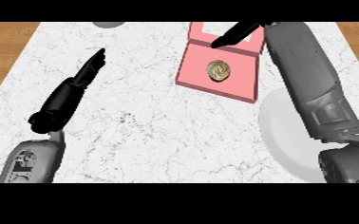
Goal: Pick the cupcake from the plate and place it in the cardboard box
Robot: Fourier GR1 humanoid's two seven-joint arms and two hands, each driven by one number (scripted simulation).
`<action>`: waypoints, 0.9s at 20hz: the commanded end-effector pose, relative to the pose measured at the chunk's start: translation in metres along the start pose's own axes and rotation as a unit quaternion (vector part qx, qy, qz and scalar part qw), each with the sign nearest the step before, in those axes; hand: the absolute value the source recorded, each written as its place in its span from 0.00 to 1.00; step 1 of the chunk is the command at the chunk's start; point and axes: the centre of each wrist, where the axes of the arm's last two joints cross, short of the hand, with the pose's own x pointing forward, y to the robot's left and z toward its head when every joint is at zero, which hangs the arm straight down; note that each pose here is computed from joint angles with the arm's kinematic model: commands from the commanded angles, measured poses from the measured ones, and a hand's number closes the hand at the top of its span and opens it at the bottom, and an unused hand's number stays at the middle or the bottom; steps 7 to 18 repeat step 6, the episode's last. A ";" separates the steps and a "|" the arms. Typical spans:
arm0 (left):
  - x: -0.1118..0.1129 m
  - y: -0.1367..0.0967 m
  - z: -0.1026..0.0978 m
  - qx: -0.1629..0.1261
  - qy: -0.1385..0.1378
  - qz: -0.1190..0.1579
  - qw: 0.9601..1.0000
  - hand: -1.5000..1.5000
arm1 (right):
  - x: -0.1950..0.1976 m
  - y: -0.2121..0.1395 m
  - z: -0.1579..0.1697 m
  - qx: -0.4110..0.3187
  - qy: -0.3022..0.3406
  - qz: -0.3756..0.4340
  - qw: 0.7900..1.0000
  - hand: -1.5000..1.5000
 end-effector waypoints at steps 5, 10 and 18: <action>0.007 -0.001 0.001 -0.002 -0.002 0.002 1.000 0.50 | -0.033 -0.046 0.031 -0.115 0.024 -0.145 0.982 0.00; 0.006 0.002 -0.009 -0.005 -0.011 -0.008 1.000 0.50 | -0.025 -0.048 0.026 -0.131 0.019 -0.140 0.981 0.00; 0.006 0.002 -0.009 -0.005 -0.011 -0.008 1.000 0.50 | -0.025 -0.048 0.026 -0.131 0.019 -0.140 0.981 0.00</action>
